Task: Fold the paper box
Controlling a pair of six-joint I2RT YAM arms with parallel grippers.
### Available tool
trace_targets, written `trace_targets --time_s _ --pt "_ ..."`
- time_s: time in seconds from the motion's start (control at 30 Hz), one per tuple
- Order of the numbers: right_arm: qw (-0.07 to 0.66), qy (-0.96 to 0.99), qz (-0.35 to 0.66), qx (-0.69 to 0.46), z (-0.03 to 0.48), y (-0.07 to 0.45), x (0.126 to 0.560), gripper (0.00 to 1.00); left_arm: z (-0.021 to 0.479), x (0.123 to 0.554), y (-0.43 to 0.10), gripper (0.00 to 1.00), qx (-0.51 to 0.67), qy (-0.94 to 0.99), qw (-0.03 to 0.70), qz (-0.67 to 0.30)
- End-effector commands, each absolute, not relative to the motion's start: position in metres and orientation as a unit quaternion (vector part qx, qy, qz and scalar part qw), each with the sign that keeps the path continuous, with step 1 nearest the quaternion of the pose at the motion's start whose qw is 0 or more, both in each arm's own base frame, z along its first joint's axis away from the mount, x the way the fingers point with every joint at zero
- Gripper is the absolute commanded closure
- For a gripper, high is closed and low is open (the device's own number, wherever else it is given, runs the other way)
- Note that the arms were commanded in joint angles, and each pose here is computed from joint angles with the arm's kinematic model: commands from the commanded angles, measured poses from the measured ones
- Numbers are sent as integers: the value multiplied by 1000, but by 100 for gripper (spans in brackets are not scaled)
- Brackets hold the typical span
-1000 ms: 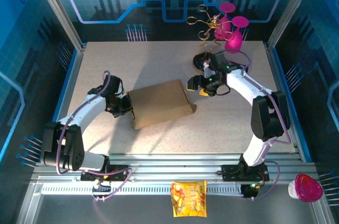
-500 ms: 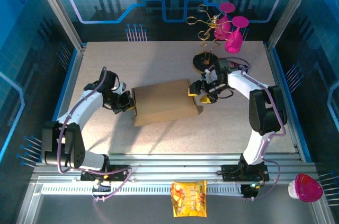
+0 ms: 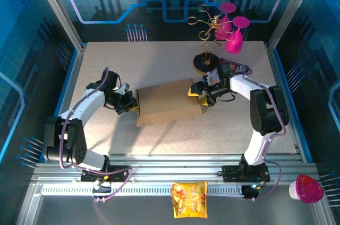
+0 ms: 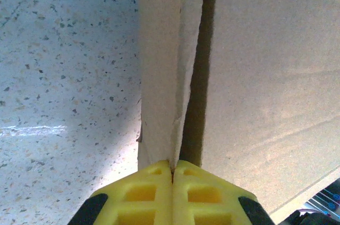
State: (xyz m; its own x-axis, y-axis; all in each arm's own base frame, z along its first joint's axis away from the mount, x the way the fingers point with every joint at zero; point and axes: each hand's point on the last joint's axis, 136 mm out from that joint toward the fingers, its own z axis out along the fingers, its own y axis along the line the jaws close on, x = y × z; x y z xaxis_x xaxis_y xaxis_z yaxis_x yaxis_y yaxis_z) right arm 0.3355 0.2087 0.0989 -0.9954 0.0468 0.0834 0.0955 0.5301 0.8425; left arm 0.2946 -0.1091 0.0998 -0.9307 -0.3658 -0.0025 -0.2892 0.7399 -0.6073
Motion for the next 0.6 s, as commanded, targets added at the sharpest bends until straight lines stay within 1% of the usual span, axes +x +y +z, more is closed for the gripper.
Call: trace_targets --time_s 0.0,0.1,0.2,0.23,0.3,0.4,0.47,0.5,0.53,0.57 --pt "41 -854 -517 -49 104 223 337 17 110 306 -115 100 -181 917 66 -350" --pt "46 -845 -528 -65 107 226 341 27 111 308 -118 100 -183 913 67 -360" --pt "45 -836 -539 -87 111 227 344 34 117 313 -121 100 -185 906 78 -374" --pt "45 -834 -541 -94 112 227 345 36 120 315 -122 98 -186 902 84 -380" --pt "48 -831 -544 -109 116 227 345 40 134 321 -123 69 -195 892 104 -394" --pt "56 -827 -544 -128 122 226 344 44 163 330 -117 46 -215 876 159 -402" --pt "65 -825 -541 -149 124 224 342 46 182 332 -107 32 -236 861 203 -402" --pt "71 -823 -541 -161 124 222 341 46 187 331 -101 27 -253 853 217 -403" --pt "77 -820 -541 -172 125 221 339 46 189 330 -95 24 -272 846 222 -402" --pt "86 -816 -541 -186 125 220 337 47 187 327 -88 23 -298 838 219 -402"
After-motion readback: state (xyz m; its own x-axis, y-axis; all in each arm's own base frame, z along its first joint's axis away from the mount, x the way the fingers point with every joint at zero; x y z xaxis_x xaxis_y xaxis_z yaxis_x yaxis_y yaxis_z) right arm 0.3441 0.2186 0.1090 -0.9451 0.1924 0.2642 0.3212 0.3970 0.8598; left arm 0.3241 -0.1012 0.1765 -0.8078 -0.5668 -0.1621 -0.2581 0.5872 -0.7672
